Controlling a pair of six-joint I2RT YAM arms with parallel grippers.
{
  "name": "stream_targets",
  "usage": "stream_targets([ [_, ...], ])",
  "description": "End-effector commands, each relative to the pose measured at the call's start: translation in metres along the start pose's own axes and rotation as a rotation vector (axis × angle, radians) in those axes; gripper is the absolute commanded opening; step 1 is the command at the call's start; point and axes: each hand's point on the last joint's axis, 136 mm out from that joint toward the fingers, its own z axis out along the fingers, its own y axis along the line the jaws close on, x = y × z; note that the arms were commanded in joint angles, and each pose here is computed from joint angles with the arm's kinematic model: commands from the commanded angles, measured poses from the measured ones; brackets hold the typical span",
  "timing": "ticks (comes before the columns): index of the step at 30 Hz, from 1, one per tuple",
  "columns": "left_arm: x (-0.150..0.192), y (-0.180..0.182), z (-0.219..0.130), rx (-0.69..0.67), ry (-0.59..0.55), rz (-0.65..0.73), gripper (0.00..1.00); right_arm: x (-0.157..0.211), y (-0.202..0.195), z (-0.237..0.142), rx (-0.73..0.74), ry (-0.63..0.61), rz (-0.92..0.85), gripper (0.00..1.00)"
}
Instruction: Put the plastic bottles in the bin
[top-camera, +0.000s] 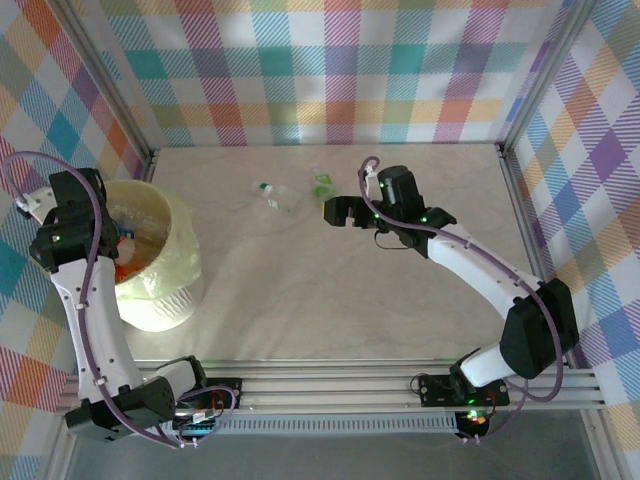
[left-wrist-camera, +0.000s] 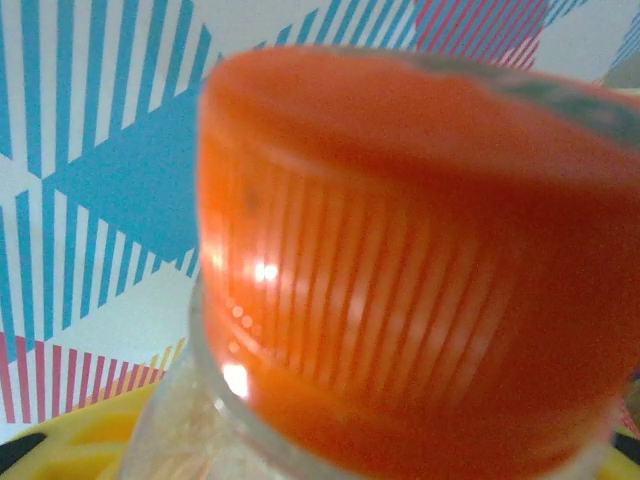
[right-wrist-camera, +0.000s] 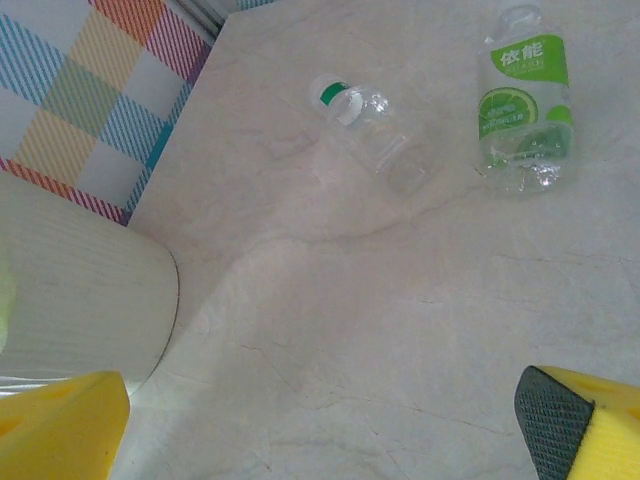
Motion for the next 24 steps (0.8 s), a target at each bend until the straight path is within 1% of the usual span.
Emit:
stream_targets([
  [1, 0.006, 0.008, 0.005, -0.019, 0.035, 0.024, 0.47, -0.004, 0.003, 0.006, -0.020, 0.013, 0.026, 1.00],
  [6, 0.006, 0.001, 0.013, -0.008, 0.060, 0.042, 0.49, -0.001, 0.003, 0.011, -0.026, 0.029, 0.046, 1.00],
  [7, 0.006, 0.001, 0.015, -0.013, 0.067, 0.043, 0.51, -0.001, 0.002, 0.012, -0.026, 0.031, 0.047, 1.00],
  [9, 0.005, 0.004, 0.015, -0.039, 0.076, 0.033, 0.61, 0.000, 0.001, 0.013, -0.024, 0.036, 0.048, 1.00],
  [10, 0.004, 0.006, 0.015, -0.050, 0.080, 0.029, 0.63, 0.000, 0.001, 0.013, -0.022, 0.038, 0.049, 1.00],
  [13, 0.000, 0.004, 0.013, -0.045, 0.086, 0.019, 0.73, 0.001, 0.000, 0.013, -0.017, 0.040, 0.048, 1.00],
  [14, -0.002, 0.003, 0.012, -0.039, 0.086, 0.016, 0.74, 0.002, -0.001, 0.013, -0.014, 0.042, 0.049, 1.00],
  [24, 0.000, -0.008, 0.007, 0.049, 0.106, -0.002, 0.81, 0.003, -0.003, 0.013, -0.005, 0.046, 0.056, 1.00],
])
